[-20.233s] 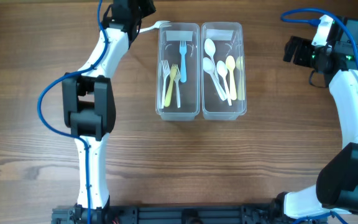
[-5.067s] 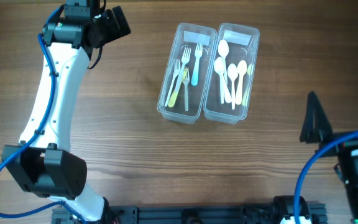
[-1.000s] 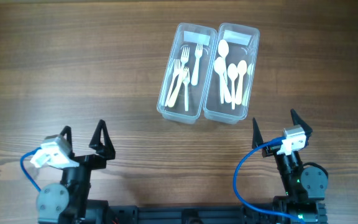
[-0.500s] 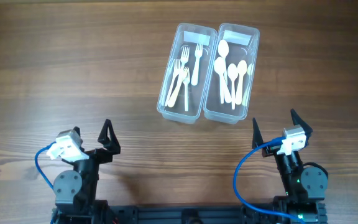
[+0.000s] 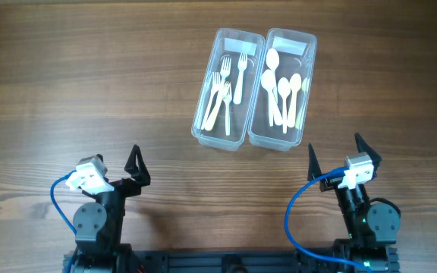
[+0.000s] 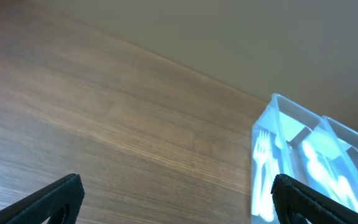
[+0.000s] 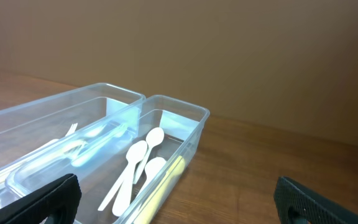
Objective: Pack container
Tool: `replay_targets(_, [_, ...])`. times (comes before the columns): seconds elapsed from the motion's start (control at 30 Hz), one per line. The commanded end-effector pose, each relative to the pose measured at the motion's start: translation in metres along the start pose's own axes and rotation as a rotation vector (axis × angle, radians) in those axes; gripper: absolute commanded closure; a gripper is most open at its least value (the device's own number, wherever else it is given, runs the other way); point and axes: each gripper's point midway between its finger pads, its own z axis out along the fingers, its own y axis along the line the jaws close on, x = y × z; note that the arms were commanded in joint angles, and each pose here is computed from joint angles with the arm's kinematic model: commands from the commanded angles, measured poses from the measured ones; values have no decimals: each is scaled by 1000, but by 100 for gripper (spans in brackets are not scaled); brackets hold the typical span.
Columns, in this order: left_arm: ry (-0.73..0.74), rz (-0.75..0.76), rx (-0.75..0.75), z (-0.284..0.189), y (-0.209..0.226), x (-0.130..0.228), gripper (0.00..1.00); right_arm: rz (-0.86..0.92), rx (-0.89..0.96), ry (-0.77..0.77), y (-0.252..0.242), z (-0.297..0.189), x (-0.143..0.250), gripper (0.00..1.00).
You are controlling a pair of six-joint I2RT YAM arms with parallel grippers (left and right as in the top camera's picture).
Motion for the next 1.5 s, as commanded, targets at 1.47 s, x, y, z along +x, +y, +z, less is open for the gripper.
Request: replay_targets(1.47, [-15,240,-27,1,6,-1,0,-10,-13,-6,3,0,-1,0])
